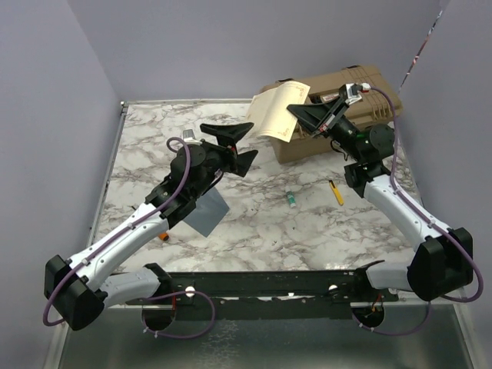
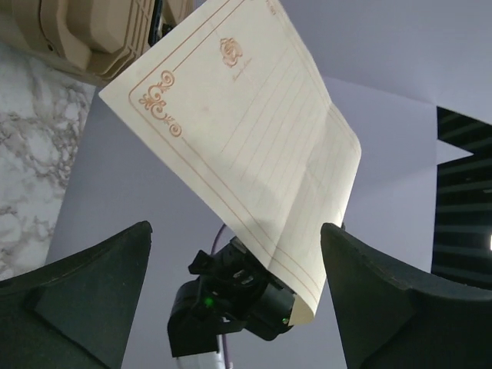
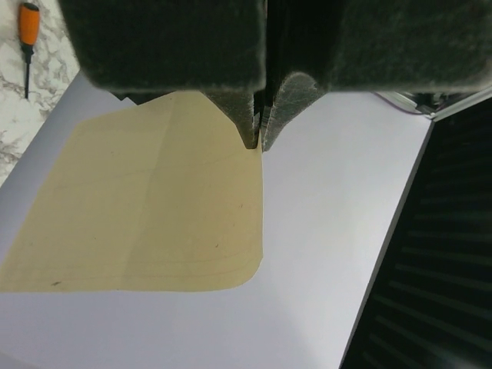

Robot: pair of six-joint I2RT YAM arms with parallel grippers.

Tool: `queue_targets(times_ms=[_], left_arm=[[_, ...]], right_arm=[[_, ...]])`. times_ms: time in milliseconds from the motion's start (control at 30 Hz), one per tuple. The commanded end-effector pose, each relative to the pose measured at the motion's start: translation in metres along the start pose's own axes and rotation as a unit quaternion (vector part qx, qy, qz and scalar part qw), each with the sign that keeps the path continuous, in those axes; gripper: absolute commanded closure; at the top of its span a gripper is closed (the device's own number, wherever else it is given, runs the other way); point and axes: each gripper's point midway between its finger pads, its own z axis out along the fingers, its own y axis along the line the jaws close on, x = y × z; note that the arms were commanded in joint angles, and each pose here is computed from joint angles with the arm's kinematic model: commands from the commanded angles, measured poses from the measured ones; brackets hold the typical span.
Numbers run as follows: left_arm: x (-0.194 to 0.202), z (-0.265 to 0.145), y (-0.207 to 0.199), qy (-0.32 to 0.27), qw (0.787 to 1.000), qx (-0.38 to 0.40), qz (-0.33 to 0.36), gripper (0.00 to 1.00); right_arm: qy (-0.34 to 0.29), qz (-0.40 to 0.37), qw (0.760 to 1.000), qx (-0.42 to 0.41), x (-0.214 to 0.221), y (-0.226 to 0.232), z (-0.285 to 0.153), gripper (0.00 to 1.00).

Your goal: Place the letter into the envelope and seal it

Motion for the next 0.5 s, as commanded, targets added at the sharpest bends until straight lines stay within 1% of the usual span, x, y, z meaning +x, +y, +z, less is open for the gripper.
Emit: queue_targets(times_ms=[0, 33, 100, 200, 233, 300, 367, 467], left_arm=[[-0.016, -0.013, -0.046, -0.037, 0.991, 0.080, -0.105, 0.20], [-0.019, -0.014, -0.048, -0.044, 0.990, 0.085, -0.107, 0.28], [-0.025, -0.015, -0.049, -0.060, 0.988, 0.090, -0.107, 0.41], [-0.028, -0.012, -0.049, -0.067, 0.987, 0.090, -0.112, 0.61], [-0.026, -0.011, -0.050, -0.064, 0.987, 0.090, -0.112, 0.64], [-0.023, -0.006, -0.052, -0.058, 0.988, 0.088, -0.115, 0.64], [-0.022, -0.002, -0.050, -0.055, 0.988, 0.085, -0.120, 0.58], [-0.024, 0.001, -0.045, -0.057, 0.986, 0.083, -0.136, 0.57]], right_arm=[[-0.011, 0.011, 0.999, -0.036, 0.000, 0.016, 0.005, 1.00], [-0.011, 0.014, 0.999, -0.037, 0.001, 0.015, 0.005, 1.00], [-0.012, 0.024, 0.999, -0.037, 0.002, 0.013, 0.005, 1.00], [-0.009, 0.041, 0.998, -0.038, 0.003, 0.012, 0.006, 1.00], [-0.010, 0.048, 0.998, -0.039, 0.004, 0.011, 0.006, 1.00], [-0.010, 0.058, 0.997, -0.045, 0.004, 0.013, 0.005, 1.00], [-0.010, 0.061, 0.997, -0.046, 0.005, 0.013, 0.006, 1.00], [-0.009, 0.060, 0.997, -0.044, 0.006, 0.014, 0.005, 1.00]])
